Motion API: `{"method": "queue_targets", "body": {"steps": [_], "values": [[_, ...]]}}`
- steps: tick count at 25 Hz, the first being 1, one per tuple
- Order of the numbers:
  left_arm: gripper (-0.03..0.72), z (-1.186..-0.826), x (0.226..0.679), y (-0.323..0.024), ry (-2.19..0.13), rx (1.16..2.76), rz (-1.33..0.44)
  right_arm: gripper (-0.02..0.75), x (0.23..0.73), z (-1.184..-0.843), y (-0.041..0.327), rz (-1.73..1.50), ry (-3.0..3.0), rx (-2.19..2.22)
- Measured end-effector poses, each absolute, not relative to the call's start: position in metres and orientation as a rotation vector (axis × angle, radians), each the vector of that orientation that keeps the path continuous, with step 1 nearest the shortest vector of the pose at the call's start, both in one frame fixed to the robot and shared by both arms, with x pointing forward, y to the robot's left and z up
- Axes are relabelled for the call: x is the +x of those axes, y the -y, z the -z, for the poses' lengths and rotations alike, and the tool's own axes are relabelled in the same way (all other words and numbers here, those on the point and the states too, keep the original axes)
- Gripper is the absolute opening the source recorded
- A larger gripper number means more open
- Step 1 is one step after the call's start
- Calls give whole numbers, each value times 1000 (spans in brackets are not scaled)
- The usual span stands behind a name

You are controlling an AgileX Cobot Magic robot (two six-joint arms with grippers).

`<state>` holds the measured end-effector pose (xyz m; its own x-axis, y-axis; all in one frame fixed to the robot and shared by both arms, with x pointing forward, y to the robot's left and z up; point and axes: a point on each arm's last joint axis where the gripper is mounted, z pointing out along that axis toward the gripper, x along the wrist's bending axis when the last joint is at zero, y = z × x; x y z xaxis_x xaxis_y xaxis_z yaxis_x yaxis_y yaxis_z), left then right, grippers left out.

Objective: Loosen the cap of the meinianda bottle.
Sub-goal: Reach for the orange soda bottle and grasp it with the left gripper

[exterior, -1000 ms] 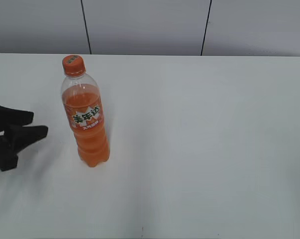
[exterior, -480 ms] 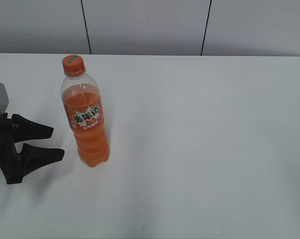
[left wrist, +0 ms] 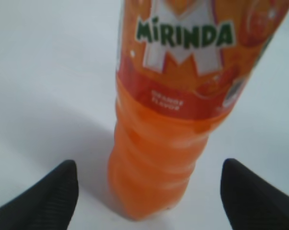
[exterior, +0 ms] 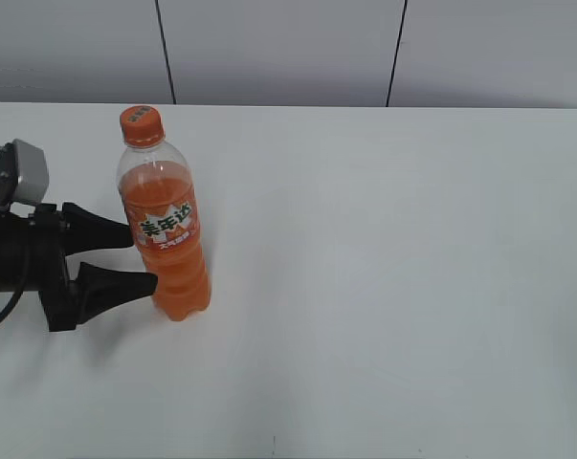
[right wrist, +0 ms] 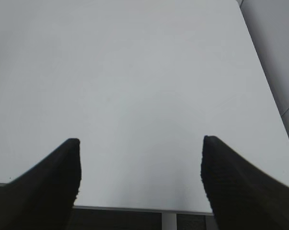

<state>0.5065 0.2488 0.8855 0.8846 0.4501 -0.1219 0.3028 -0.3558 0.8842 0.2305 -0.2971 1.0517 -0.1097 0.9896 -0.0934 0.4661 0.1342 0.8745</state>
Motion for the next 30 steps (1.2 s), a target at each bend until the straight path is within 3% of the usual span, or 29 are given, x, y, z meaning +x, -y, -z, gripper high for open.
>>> {"method": "queue_targets", "body": {"steps": [13,20,30], "values": [[559,-894,526,-215,-441,2001,-229,586,230,-1052,297,-907,-1682,1424],[556,-872,525,-214,-482,2019,-150,586,230,-1052,297,-907,-1682,1424],[412,-872,525,-213,-479,2010,-144,586,230,-1052,297,-907,-1682,1424]]}}
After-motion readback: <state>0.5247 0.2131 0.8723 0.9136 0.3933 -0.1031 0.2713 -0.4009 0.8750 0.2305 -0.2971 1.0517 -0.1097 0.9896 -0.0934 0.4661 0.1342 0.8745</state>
